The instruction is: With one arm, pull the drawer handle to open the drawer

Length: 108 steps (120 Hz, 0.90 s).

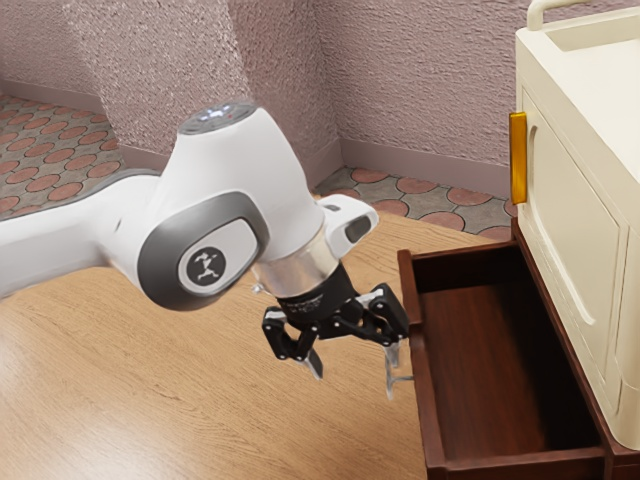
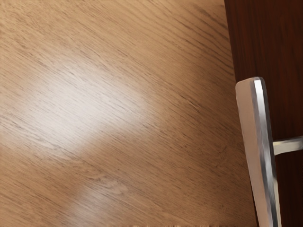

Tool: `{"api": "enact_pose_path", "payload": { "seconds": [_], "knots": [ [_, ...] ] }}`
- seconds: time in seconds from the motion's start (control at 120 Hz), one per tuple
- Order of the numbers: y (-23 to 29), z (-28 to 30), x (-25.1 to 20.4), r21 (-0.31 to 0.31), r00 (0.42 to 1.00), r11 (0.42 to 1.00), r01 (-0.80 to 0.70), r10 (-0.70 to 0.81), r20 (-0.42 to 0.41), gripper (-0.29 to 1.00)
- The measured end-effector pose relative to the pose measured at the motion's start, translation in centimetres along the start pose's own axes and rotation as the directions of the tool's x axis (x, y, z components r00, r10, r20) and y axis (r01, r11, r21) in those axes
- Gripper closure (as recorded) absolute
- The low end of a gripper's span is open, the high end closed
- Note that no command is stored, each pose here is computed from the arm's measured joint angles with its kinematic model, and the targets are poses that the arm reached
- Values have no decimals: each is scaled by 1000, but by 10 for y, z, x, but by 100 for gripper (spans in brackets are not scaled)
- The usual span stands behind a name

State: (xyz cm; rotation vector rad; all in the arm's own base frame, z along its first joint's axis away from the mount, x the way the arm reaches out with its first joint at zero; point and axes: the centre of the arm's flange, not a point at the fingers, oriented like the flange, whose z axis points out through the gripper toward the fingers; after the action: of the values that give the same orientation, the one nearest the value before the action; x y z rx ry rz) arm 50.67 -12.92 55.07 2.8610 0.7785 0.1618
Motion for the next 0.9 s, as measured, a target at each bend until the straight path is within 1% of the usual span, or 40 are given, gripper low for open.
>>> {"api": "enact_pose_path", "payload": {
  "seconds": [0.217,0.417,0.617,0.658,0.775,0.842,0.9],
  "knots": [
    [-28,-5,3,-8,1000,1000,-7,7,-1,0],
    [-45,-13,-10,-25,999,999,-34,34,-9,0],
    [-55,-68,-23,-109,995,992,-65,56,-86,0],
    [-55,-83,-21,-138,994,989,-58,44,-99,0],
    [-48,-121,-19,-184,992,981,-61,40,-118,0],
    [-29,-142,-26,-184,990,978,-97,76,-117,0],
    [-24,-154,-28,-172,991,979,-106,89,-100,0]
  ]
}}
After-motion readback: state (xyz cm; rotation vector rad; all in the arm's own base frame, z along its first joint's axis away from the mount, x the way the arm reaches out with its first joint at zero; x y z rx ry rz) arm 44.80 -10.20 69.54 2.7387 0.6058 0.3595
